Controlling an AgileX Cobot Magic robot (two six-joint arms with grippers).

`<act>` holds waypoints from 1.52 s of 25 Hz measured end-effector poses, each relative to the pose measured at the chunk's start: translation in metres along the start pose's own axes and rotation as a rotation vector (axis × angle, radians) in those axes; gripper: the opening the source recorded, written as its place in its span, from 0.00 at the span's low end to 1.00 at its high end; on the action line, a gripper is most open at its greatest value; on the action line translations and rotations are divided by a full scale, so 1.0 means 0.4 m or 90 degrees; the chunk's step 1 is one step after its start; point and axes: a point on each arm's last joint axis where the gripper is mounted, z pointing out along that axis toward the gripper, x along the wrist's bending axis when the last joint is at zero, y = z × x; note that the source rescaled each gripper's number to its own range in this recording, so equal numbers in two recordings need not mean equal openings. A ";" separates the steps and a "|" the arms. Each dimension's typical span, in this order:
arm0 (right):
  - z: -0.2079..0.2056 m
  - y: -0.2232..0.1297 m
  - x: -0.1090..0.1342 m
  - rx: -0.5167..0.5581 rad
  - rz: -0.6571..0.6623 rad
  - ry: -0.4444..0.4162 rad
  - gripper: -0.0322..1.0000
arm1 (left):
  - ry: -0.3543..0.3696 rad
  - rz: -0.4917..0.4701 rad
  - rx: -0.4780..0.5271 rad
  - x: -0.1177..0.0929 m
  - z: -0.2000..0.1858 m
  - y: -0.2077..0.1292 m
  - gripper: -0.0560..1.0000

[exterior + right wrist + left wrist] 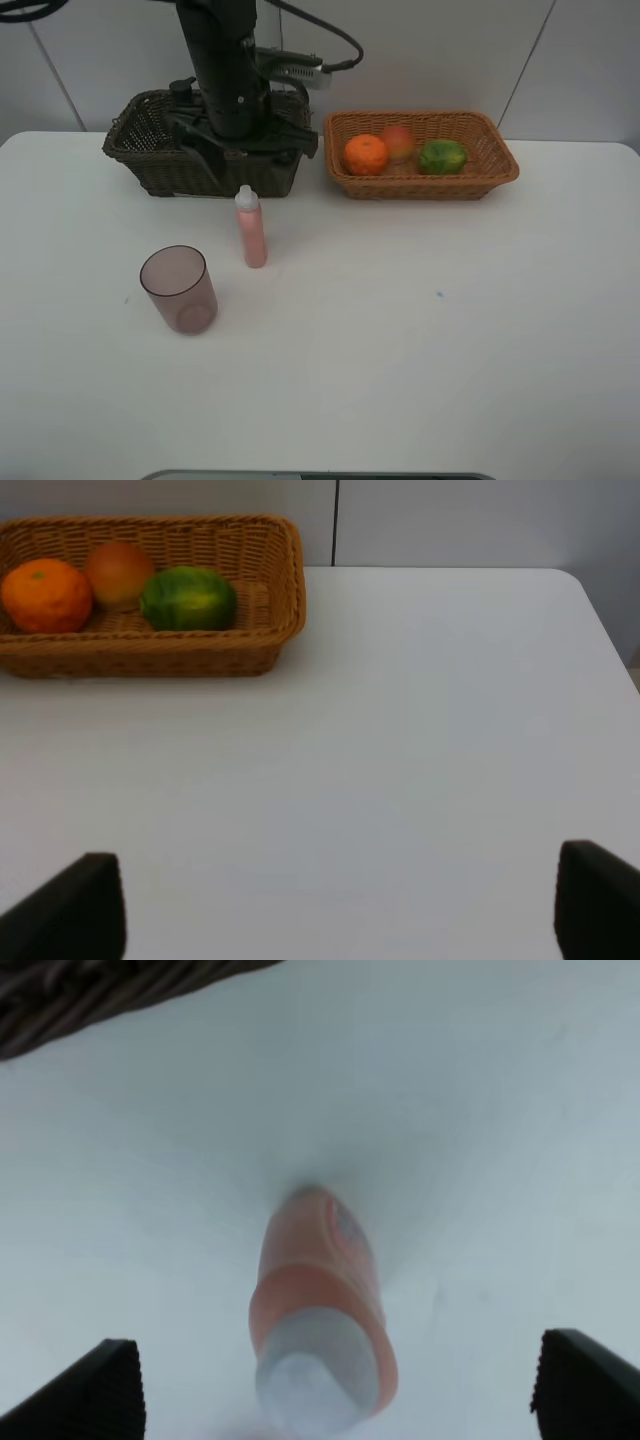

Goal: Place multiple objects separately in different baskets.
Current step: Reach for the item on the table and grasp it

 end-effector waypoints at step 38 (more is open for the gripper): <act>0.000 0.000 0.000 0.000 0.000 0.000 0.74 | -0.025 -0.057 -0.040 0.033 0.154 -0.063 0.85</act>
